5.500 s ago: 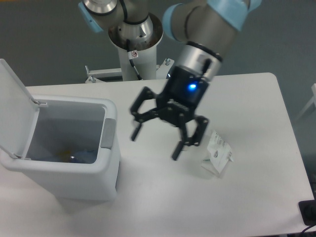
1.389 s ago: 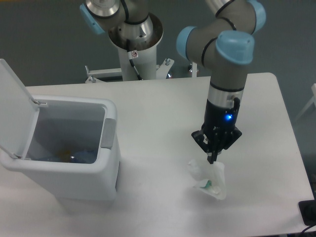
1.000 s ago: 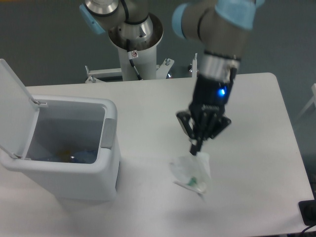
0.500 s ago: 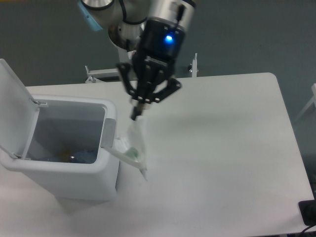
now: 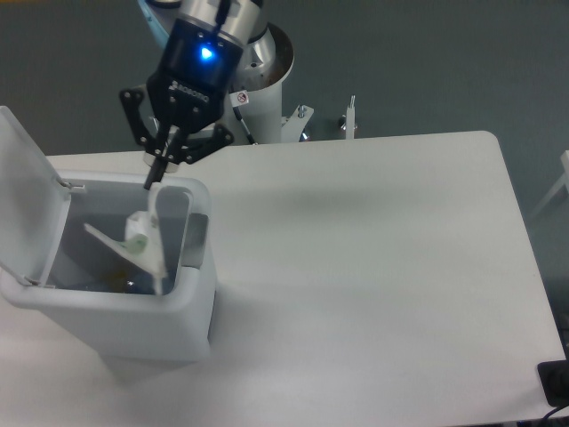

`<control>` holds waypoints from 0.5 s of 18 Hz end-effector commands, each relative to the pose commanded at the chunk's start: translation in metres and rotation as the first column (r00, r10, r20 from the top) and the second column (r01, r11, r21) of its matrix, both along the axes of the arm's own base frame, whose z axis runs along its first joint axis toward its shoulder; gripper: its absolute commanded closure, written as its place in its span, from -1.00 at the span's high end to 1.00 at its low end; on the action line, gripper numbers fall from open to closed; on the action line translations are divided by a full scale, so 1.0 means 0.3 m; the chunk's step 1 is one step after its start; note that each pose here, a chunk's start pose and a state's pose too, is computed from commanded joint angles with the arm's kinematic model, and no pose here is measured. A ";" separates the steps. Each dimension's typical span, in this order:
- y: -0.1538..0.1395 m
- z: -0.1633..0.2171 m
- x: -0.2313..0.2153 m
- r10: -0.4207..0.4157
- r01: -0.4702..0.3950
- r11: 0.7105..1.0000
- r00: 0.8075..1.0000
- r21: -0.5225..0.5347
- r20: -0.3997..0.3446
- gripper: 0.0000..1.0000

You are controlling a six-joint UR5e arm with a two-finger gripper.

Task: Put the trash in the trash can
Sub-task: 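Open the gripper to release the wrapper into the can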

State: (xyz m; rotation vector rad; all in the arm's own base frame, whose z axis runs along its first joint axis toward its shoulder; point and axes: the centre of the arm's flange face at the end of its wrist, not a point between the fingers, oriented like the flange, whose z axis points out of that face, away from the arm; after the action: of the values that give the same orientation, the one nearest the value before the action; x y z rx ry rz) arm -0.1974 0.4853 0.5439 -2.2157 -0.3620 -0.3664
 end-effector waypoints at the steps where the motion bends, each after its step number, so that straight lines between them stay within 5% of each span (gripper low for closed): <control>1: 0.006 -0.010 0.001 -0.003 0.003 1.000 1.000 -0.004 0.004 -1.00; 3: 0.031 -0.041 -0.003 -0.013 0.013 1.000 1.000 -0.017 0.013 -0.80; 5: 0.047 -0.069 -0.015 -0.061 0.060 0.998 0.998 -0.018 -0.034 0.68; 6: 0.048 -0.075 -0.016 -0.082 0.081 0.997 0.995 -0.019 -0.061 0.92; 9: 0.052 -0.084 -0.037 -0.083 0.081 0.996 0.994 -0.023 -0.065 0.98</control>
State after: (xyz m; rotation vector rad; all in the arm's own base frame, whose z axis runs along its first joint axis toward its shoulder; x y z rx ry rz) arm -0.2086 0.5008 0.5186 -2.2610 -0.2407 -0.3342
